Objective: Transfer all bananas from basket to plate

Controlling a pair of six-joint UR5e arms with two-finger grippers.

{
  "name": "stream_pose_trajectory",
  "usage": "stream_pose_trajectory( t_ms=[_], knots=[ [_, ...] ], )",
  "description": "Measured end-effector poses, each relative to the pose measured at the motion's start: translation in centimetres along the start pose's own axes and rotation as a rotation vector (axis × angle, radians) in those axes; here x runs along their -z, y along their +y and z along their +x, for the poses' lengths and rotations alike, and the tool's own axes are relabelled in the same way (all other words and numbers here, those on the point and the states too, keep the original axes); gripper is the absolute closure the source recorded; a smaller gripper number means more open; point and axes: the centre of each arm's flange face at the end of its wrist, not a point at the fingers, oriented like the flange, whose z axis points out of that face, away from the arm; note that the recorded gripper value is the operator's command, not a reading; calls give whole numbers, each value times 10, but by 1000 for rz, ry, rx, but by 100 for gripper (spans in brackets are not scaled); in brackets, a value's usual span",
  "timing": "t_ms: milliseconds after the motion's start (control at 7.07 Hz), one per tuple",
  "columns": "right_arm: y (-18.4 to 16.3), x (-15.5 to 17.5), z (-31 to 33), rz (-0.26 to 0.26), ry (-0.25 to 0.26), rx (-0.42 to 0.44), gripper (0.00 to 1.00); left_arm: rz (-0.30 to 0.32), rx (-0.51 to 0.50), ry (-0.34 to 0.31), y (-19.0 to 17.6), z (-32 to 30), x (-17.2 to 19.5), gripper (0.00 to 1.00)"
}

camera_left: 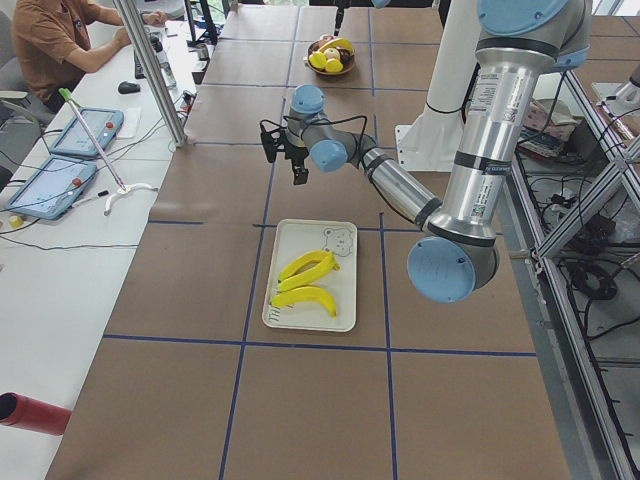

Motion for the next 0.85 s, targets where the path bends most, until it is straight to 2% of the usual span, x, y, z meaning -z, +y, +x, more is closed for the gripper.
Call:
stream_pose_trajectory(
  t_ms=[283, 424, 566, 707, 849],
  knots=[
    [11, -21, 2, -55, 13, 15, 0, 0, -1, 1, 0, 0, 0, 0],
    [15, -25, -1, -77, 7, 24, 5, 0, -1, 2, 0, 0, 1, 0],
    [18, -26, -2, -92, -2, 28, 56, 0, -2, 3, 1, 1, 1, 0],
    [19, -27, -3, -102, -9, 29, 82, 1, -3, 5, 1, 1, 2, 0],
    [19, -27, -4, -104, -13, 31, 97, 1, -4, 5, 1, 1, 3, 0]
  ],
)
